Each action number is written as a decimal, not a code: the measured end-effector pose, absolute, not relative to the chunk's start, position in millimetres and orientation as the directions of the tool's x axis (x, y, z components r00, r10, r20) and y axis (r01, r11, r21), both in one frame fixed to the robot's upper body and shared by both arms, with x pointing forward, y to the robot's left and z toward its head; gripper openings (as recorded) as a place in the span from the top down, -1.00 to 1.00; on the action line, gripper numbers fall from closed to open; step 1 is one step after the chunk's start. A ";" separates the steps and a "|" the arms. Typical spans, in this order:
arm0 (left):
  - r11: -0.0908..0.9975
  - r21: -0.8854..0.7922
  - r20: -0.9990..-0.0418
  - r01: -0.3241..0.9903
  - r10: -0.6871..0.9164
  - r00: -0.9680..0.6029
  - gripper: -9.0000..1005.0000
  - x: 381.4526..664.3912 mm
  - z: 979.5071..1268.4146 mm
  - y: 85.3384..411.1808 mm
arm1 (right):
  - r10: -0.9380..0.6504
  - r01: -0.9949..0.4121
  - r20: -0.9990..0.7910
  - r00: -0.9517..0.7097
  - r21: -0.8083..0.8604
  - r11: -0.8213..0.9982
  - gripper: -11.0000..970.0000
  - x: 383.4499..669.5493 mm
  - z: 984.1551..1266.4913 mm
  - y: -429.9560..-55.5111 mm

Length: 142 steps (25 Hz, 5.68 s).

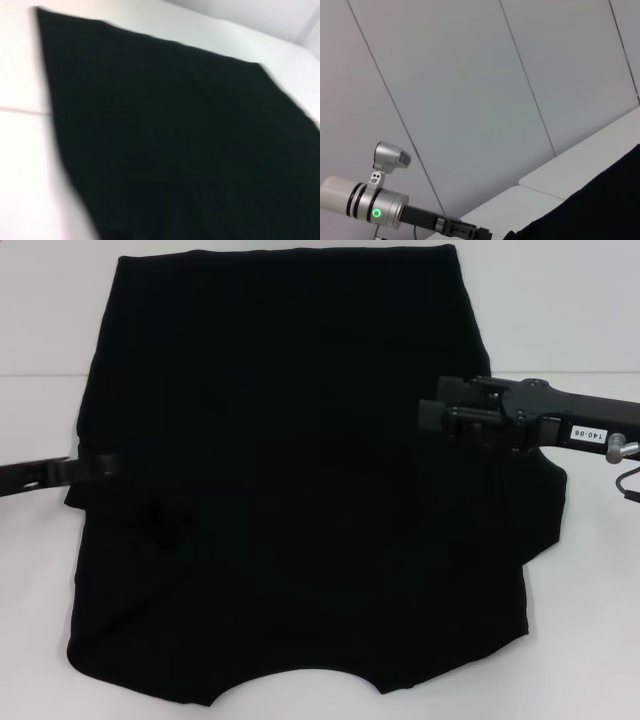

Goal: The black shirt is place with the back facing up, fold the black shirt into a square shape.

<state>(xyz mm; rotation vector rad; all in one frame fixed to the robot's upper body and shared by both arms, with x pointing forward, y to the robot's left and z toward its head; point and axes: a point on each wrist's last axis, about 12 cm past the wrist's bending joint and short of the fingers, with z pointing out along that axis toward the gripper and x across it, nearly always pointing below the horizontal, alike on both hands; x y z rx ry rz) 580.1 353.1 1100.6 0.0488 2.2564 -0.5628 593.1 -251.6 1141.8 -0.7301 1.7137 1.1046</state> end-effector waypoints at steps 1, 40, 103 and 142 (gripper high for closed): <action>0.908 -0.375 -0.710 0.186 -0.152 -0.688 -0.68 579.0 1098.8 356.8 | 0.006 -0.839 -0.924 -0.382 0.350 0.416 -0.46 593.4 1142.1 -251.4; 0.928 -0.358 -0.664 0.107 -0.172 -0.728 -0.42 591.9 1074.0 347.8 | 0.014 -0.839 -0.927 -0.375 0.346 0.419 -0.46 593.7 1142.9 -252.1; 0.856 -0.483 -0.669 0.183 -0.226 -0.708 -0.84 602.3 1069.4 304.1 | 0.032 -0.840 -0.924 -0.380 0.360 0.405 -0.46 588.9 1146.6 -262.4; 0.175 -0.079 -0.971 0.981 0.207 -0.116 -0.82 542.8 1098.2 213.3 | 0.117 -0.219 -0.511 -0.852 0.550 0.806 -0.46 610.9 1163.8 -379.0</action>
